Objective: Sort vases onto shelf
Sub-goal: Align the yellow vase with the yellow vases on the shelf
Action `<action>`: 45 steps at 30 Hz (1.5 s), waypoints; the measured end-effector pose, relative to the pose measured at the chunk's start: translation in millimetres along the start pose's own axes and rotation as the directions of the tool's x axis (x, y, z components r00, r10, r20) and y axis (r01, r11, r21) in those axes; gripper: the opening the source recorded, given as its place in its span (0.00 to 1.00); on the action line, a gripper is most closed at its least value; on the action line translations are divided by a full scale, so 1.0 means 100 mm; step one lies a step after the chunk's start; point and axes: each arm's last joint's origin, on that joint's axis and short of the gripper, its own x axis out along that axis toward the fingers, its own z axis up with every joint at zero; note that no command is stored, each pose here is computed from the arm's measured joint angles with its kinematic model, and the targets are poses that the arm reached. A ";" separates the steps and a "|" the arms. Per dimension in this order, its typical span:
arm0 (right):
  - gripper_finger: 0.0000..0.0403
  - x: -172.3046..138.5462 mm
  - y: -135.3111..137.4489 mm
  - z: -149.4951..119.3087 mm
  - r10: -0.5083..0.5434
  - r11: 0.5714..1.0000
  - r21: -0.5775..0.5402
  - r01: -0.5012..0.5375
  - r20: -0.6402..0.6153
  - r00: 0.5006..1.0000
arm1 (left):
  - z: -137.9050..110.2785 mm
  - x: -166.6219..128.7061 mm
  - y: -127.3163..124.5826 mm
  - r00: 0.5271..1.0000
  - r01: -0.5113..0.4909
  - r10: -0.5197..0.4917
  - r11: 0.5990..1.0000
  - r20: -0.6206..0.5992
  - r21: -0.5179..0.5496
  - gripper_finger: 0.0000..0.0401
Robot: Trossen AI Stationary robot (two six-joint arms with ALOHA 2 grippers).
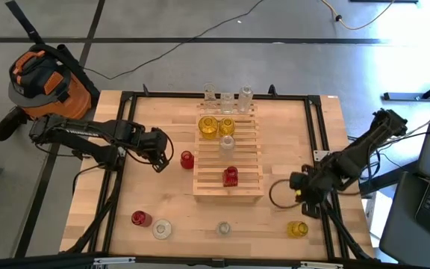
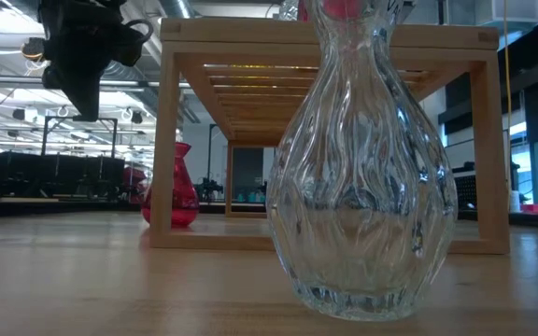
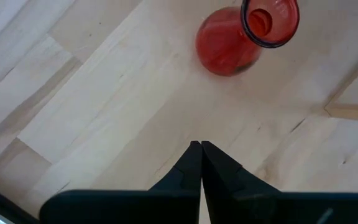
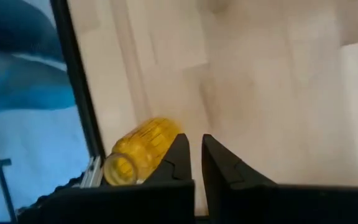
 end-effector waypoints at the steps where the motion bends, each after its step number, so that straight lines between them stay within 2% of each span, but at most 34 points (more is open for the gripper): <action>1: 0.00 -0.04 -0.02 0.03 0.000 1.000 -0.004 0.000 0.006 1.000 | 0.01 0.00 0.01 1.000 -0.001 0.001 1.000 0.001 -0.004 0.00; 5: 0.02 -0.09 -0.02 0.04 0.060 0.998 -0.015 -0.060 0.005 0.998 | 0.01 0.00 0.01 1.000 -0.001 0.001 1.000 0.001 -0.009 0.00; 9: 0.07 -0.01 0.10 -0.04 0.140 0.989 -0.043 -0.141 -0.014 0.990 | 0.02 0.00 0.01 1.000 -0.004 0.004 1.000 0.005 -0.009 0.00; 12: 0.16 0.10 0.17 -0.16 0.173 0.985 -0.018 -0.173 -0.019 0.985 | 0.02 0.00 0.01 1.000 -0.005 0.005 1.000 0.006 -0.009 0.00; 18: 0.43 0.30 0.21 -0.38 0.165 0.984 0.084 -0.159 -0.067 0.984 | 0.02 0.00 0.01 1.000 -0.005 0.005 1.000 0.007 0.006 0.00; 20: 0.48 0.33 0.21 -0.41 0.148 0.985 0.096 -0.143 -0.050 0.988 | 0.02 0.00 0.01 1.000 -0.005 0.005 1.000 0.006 0.016 0.00; 23: 0.51 0.42 0.21 -0.42 0.111 0.989 0.106 -0.106 -0.046 0.993 | 0.02 0.00 0.01 1.000 -0.005 0.005 1.000 0.007 0.017 0.00; 28: 0.47 0.73 0.20 -0.46 0.105 0.990 0.107 -0.090 -0.138 0.985 | 0.02 0.00 0.01 1.000 -0.005 0.005 1.000 0.006 0.016 0.00; 31: 0.39 0.90 0.22 -0.47 0.135 0.988 0.101 -0.117 -0.185 0.974 | 0.02 0.00 0.01 1.000 -0.005 0.005 1.000 0.006 0.016 0.00; 33: 0.28 0.93 0.24 -0.48 0.150 0.988 0.078 -0.136 -0.210 0.966 | 0.02 0.00 0.01 1.000 -0.005 0.005 1.000 0.005 0.015 0.00; 36: 0.06 0.90 0.21 -0.47 0.141 0.990 0.028 -0.138 -0.216 0.966 | 0.01 0.00 0.02 1.000 -0.007 0.007 1.000 0.003 0.014 0.00; 38: 0.04 0.82 0.20 -0.43 0.135 0.991 0.017 -0.135 -0.220 0.966 | 0.01 0.00 0.02 1.000 -0.007 0.007 1.000 0.002 0.014 0.00; 41: 0.02 0.58 0.12 -0.36 0.064 0.997 -0.027 -0.073 -0.249 0.966 | 0.03 0.01 0.04 1.000 -0.010 0.010 1.000 0.003 0.006 0.00; 45: 0.01 0.17 -0.01 -0.16 -0.051 0.996 -0.083 0.033 -0.224 0.973 | 0.08 0.01 0.08 1.000 -0.011 0.011 1.000 0.011 0.000 0.00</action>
